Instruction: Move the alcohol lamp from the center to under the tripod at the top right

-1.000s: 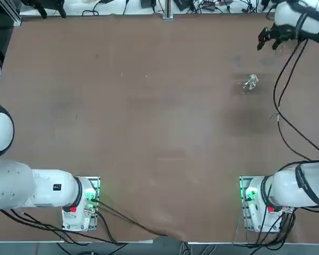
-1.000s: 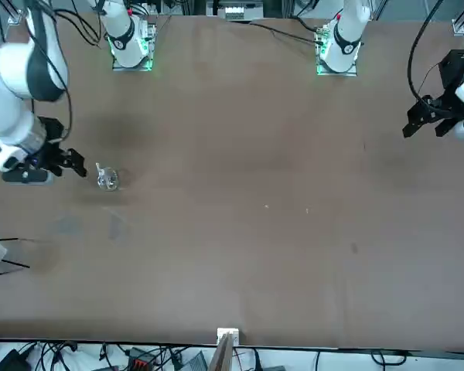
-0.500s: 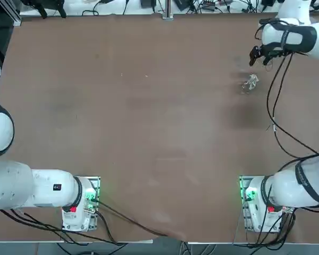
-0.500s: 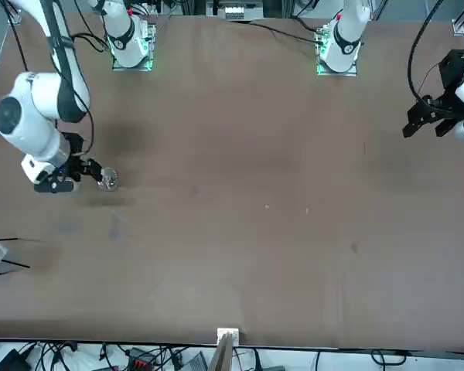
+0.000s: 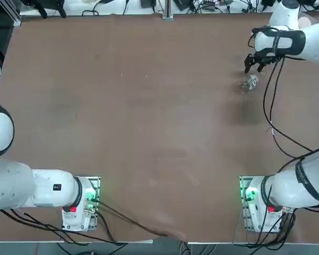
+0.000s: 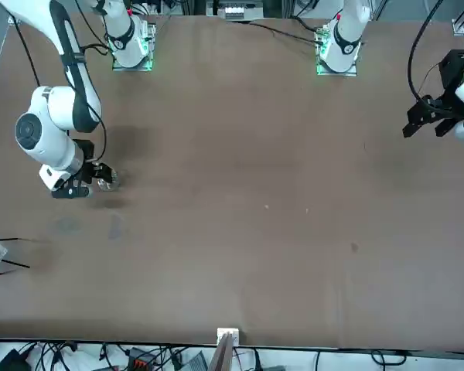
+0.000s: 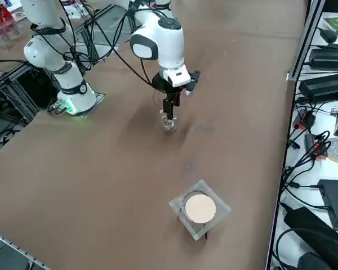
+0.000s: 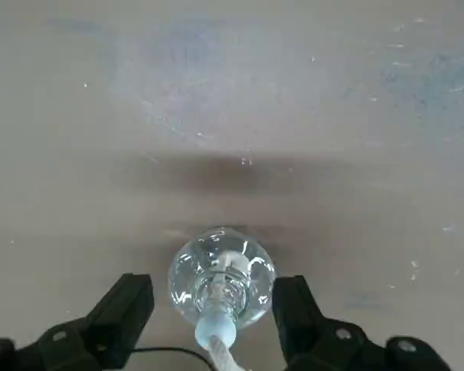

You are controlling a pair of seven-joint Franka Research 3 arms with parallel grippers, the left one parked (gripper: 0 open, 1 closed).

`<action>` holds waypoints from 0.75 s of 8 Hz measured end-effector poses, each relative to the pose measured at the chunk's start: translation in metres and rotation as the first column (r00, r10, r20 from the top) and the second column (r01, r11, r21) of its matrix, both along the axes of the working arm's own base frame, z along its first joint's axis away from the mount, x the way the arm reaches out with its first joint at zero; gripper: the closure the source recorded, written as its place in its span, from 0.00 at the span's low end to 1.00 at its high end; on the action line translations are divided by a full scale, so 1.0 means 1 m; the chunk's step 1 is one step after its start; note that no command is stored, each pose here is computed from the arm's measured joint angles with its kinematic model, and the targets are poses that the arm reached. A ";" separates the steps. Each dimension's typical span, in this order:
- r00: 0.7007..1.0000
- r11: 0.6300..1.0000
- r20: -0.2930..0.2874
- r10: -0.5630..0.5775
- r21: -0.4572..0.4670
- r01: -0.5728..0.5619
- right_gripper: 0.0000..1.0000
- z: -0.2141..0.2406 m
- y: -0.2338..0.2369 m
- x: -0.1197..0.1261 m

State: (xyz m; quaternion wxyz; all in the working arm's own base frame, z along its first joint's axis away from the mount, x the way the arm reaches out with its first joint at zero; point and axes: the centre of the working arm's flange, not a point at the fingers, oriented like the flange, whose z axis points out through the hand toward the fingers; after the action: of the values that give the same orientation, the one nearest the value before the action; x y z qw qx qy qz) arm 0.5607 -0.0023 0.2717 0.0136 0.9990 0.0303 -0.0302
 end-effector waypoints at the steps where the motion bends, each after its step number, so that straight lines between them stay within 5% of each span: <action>1: 1.000 1.000 -0.010 0.000 0.000 0.000 0.07 -0.003 0.000 -0.001; 6: 0.999 1.000 -0.043 -0.001 -0.002 0.001 0.31 -0.014 -0.001 -0.004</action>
State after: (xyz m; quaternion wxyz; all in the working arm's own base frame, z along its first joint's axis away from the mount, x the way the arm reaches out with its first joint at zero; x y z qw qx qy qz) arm 0.5564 -0.0028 0.2579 0.0139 0.9981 0.0301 -0.0515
